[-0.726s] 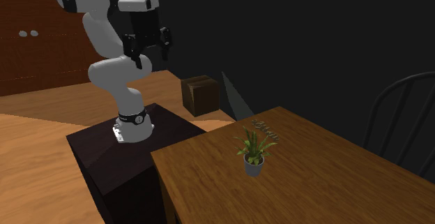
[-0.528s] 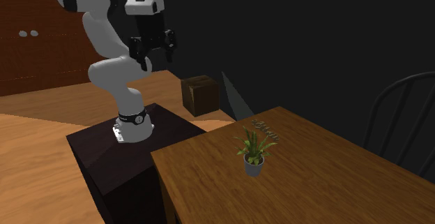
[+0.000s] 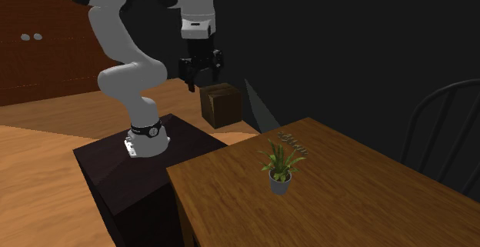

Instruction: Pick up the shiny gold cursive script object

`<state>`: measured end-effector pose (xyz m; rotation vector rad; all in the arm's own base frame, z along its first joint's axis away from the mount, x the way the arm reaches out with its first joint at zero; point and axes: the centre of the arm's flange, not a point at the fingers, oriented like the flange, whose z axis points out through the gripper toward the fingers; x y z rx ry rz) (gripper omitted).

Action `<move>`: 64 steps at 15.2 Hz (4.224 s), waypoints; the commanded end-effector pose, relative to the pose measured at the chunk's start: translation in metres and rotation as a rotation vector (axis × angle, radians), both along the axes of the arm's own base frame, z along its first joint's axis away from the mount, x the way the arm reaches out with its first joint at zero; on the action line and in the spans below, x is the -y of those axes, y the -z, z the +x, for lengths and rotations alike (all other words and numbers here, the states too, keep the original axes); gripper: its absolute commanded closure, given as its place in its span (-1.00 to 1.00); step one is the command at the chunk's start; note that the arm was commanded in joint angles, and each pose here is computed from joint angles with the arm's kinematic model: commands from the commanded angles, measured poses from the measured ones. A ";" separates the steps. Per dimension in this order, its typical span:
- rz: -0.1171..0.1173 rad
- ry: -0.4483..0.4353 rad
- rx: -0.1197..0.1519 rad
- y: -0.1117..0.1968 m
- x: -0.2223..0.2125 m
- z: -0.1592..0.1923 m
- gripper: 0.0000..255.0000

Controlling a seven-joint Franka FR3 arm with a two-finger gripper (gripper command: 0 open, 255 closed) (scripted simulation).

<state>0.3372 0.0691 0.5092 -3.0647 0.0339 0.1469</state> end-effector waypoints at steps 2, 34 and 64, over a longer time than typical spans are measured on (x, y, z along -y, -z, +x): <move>-0.003 0.010 0.003 0.026 -0.030 0.016 -1.00; -0.043 0.095 0.028 0.248 -0.298 0.193 -1.00; -0.043 0.095 0.028 0.209 -0.298 0.193 1.00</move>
